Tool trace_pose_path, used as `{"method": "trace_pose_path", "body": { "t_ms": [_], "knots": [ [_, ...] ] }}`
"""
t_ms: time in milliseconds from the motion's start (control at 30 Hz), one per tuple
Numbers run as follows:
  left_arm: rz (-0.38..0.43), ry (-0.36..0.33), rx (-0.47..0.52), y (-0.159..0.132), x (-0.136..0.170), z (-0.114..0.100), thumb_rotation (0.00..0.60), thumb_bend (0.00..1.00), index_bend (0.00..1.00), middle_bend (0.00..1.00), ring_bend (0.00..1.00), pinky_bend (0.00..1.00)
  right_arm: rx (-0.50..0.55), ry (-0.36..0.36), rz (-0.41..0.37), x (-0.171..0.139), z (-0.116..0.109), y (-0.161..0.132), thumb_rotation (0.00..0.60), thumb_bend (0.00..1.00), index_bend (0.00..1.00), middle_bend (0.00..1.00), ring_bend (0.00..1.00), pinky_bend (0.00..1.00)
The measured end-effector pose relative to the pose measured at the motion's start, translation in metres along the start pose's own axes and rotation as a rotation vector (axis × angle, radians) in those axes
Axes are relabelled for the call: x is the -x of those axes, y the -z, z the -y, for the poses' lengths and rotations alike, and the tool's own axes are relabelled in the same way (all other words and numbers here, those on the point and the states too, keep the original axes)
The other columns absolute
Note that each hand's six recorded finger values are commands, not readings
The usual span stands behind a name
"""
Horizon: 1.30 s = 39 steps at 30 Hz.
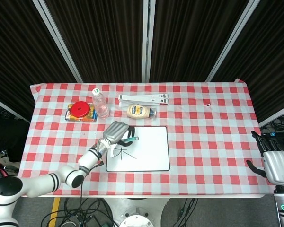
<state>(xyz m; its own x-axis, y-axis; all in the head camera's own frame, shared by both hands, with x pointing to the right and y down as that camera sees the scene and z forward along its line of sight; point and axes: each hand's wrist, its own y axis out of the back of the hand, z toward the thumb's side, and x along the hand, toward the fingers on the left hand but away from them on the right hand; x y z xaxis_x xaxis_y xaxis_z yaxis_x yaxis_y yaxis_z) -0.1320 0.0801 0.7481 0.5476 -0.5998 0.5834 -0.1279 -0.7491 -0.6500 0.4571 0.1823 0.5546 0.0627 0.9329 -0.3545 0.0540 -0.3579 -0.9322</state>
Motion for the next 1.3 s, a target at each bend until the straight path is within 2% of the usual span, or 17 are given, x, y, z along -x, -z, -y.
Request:
{"method": "trace_pose_path", "body": {
  "t_ms": [200, 467, 700, 800, 933, 1033, 1067, 1133, 1200, 1300],
  "knots": [
    [-0.121, 0.056, -0.218, 0.040, 0.016, 0.004, 0.600, 0.45, 0.57, 0.55, 0.66, 0.92, 0.000, -0.001, -0.007, 0.001, 0.001, -0.002, 0.600, 0.16, 0.06, 0.19, 0.14, 0.23],
    [-0.270, 0.103, -0.345, 0.078, 0.034, 0.004, 0.600, 0.45, 0.55, 0.50, 0.64, 0.90, 0.001, 0.000, -0.001, -0.001, 0.001, -0.002, 0.600, 0.16, 0.06, 0.19, 0.14, 0.23],
    [-0.317, 0.150, -0.328, 0.085, 0.044, 0.002, 0.600, 0.41, 0.17, 0.31, 0.53, 0.82, 0.000, 0.002, 0.005, -0.002, 0.001, -0.001, 0.600, 0.16, 0.07, 0.19, 0.14, 0.23],
    [-0.323, 0.140, -0.306, 0.082, 0.050, -0.004, 0.600, 0.33, 0.14, 0.24, 0.42, 0.79, -0.001, 0.001, 0.006, -0.002, 0.000, -0.001, 0.600, 0.16, 0.06, 0.19, 0.14, 0.23],
    [-0.335, 0.093, -0.231, 0.085, 0.062, -0.018, 0.600, 0.28, 0.14, 0.22, 0.38, 0.72, -0.007, 0.008, 0.016, -0.003, -0.003, 0.003, 0.600, 0.16, 0.06, 0.19, 0.14, 0.23],
    [-0.349, 0.004, -0.172, 0.094, 0.083, -0.036, 0.600, 0.25, 0.14, 0.22, 0.34, 0.63, -0.011, 0.011, 0.037, -0.005, -0.005, 0.008, 0.600, 0.16, 0.06, 0.19, 0.14, 0.23],
    [-0.357, -0.043, -0.153, 0.100, 0.095, -0.045, 0.600, 0.25, 0.14, 0.22, 0.31, 0.57, -0.012, 0.010, 0.042, -0.005, -0.005, 0.009, 0.600, 0.16, 0.07, 0.18, 0.13, 0.23],
    [-0.370, -0.119, -0.128, 0.111, 0.117, -0.058, 0.600, 0.23, 0.14, 0.22, 0.24, 0.43, -0.011, 0.000, 0.044, -0.005, -0.003, 0.010, 0.600, 0.16, 0.06, 0.12, 0.05, 0.17],
    [-0.388, -0.203, -0.116, 0.124, 0.147, -0.069, 0.600, 0.22, 0.14, 0.21, 0.18, 0.28, 0.000, -0.015, 0.041, -0.006, 0.000, 0.010, 0.600, 0.16, 0.02, 0.04, 0.00, 0.05],
    [-0.443, -0.300, -0.141, 0.143, 0.196, -0.078, 0.600, 0.21, 0.14, 0.19, 0.14, 0.19, 0.033, -0.032, 0.032, -0.007, 0.002, 0.009, 0.600, 0.16, 0.00, 0.02, 0.00, 0.00]
  ]
}}
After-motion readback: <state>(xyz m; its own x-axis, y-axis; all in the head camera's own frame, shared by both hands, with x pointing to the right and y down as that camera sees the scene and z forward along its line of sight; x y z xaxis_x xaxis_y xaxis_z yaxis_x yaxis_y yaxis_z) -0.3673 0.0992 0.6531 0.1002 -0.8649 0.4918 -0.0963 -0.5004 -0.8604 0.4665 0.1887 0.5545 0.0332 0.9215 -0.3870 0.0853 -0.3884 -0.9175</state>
